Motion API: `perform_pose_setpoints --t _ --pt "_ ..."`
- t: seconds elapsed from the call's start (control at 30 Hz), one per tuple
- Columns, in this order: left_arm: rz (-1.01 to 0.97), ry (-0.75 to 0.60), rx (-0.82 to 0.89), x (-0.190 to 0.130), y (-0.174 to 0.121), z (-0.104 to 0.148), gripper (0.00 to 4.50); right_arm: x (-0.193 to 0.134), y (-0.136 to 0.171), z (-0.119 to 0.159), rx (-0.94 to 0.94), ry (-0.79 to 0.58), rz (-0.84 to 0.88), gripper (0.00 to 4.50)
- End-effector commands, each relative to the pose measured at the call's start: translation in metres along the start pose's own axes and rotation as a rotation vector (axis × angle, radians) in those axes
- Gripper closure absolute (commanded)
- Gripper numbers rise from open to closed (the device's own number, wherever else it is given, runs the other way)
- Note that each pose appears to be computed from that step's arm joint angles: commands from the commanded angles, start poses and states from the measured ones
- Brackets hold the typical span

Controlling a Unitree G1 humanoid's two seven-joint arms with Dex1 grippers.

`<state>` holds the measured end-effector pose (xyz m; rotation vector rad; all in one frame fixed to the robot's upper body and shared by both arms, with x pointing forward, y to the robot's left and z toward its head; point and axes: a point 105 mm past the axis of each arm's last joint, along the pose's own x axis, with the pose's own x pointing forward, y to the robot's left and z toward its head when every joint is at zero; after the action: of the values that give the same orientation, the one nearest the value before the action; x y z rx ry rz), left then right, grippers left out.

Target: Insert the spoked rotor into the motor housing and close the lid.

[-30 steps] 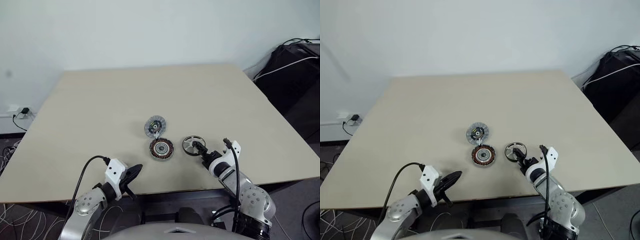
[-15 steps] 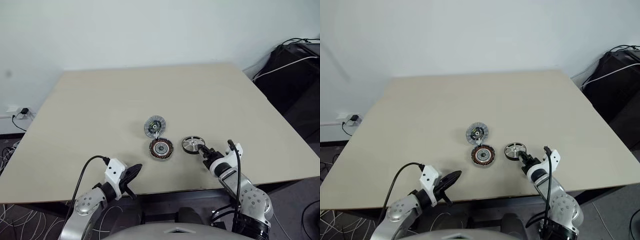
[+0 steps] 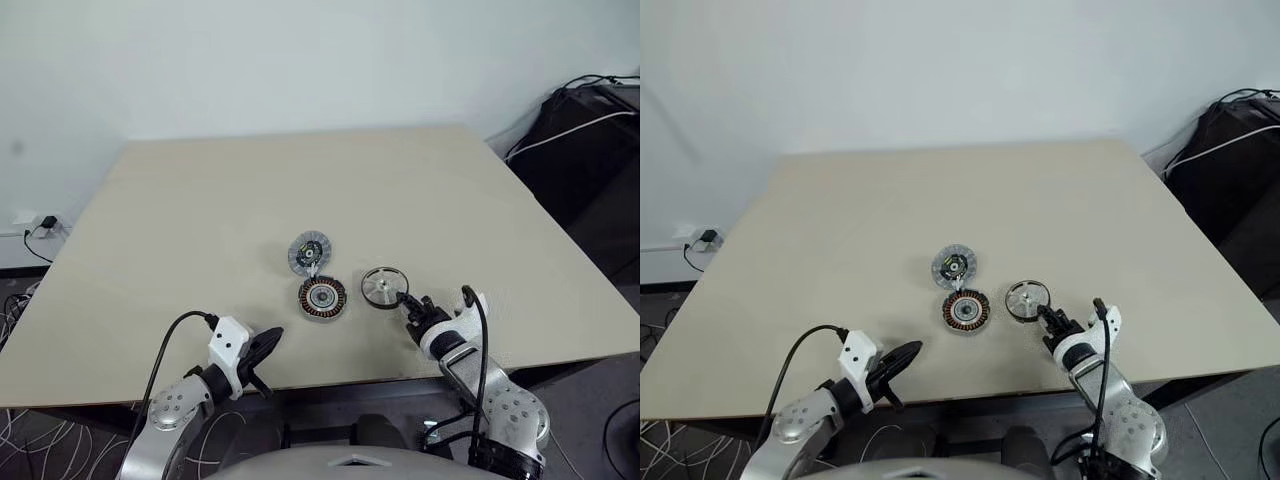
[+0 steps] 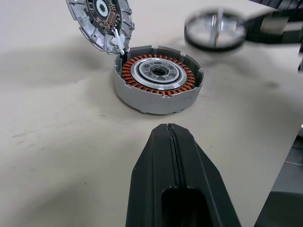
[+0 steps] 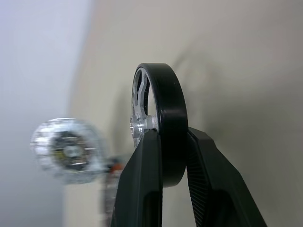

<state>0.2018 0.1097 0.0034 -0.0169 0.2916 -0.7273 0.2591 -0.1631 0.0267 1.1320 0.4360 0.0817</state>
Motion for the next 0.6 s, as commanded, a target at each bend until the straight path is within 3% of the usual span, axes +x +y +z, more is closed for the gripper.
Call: perform_pose_setpoints --t 0.03,0.33,0.6 --pt "-0.004 -0.032 0.019 0.000 0.002 0.010 4.50 -0.001 0.034 -0.009 0.010 0.039 0.169 4.12" --pt "-0.002 -0.035 0.012 0.001 0.002 0.011 4.50 0.013 0.057 -0.057 0.027 0.263 0.259 4.12" --pt "0.019 -0.036 0.005 -0.004 0.002 0.010 4.50 0.028 0.056 -0.075 0.003 0.322 0.234 4.12"
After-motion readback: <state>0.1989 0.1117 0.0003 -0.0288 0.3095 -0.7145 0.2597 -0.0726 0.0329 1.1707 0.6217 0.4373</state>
